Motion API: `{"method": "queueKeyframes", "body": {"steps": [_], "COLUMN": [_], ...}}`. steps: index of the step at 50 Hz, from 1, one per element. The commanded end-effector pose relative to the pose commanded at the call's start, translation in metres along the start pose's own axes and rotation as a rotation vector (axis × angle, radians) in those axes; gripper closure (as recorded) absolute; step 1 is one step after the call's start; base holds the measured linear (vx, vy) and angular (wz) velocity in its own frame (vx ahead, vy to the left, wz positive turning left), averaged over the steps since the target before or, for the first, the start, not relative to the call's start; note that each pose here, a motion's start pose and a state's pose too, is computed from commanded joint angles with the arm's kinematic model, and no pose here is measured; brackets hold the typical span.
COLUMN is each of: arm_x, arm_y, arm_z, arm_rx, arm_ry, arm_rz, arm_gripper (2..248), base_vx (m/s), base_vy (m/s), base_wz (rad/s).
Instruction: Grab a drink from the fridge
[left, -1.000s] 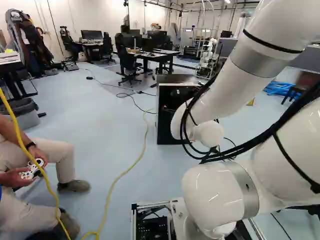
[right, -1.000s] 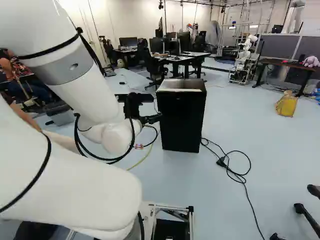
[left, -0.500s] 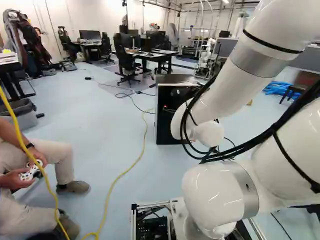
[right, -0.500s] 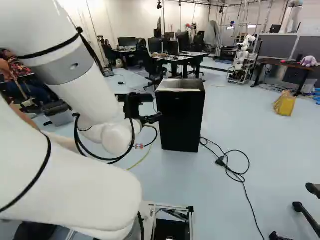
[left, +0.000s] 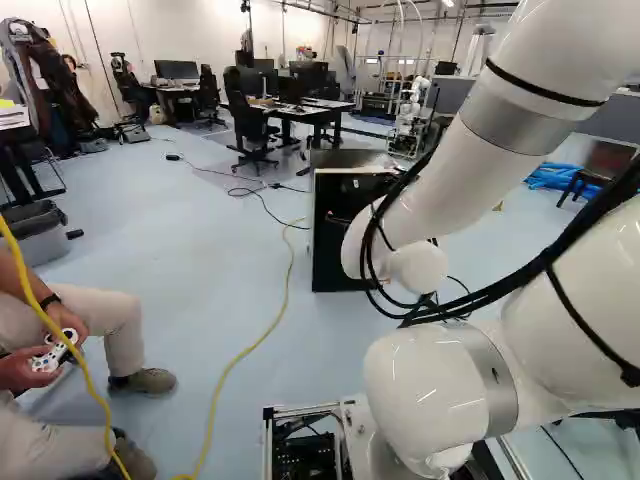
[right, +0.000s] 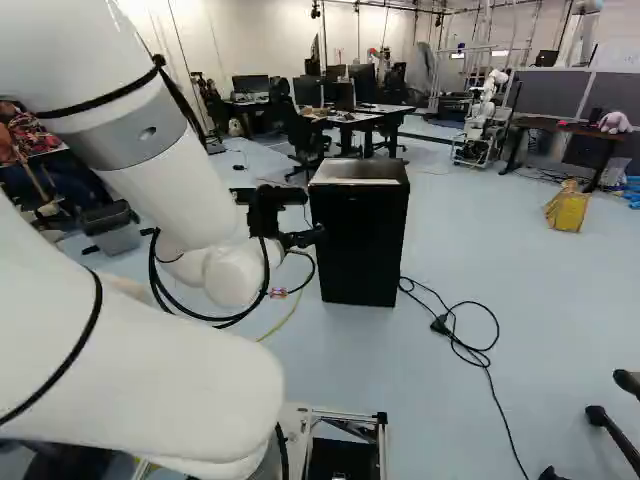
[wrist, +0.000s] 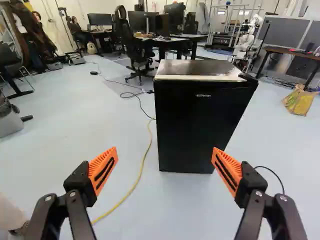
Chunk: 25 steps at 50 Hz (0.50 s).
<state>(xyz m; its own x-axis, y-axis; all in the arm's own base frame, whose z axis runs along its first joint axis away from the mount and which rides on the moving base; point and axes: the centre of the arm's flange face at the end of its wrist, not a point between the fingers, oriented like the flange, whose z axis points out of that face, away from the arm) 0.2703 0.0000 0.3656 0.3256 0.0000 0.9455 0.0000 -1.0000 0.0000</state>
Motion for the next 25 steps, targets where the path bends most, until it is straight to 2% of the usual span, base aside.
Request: {"method": "queueKeyframes", "body": {"steps": [15,25], "arm_x": [0.0,0.0], "arm_y": [0.0,0.0], "arm_z": [0.0,0.0], "arm_rx": [0.0,0.0], "arm_ry": [0.0,0.0], "arm_rz": [0.0,0.0], "arm_gripper": [3,3], "base_vx": [0.106,0.069], "base_vy": [0.001,0.031], "base_wz": [-0.022,-0.017]}}
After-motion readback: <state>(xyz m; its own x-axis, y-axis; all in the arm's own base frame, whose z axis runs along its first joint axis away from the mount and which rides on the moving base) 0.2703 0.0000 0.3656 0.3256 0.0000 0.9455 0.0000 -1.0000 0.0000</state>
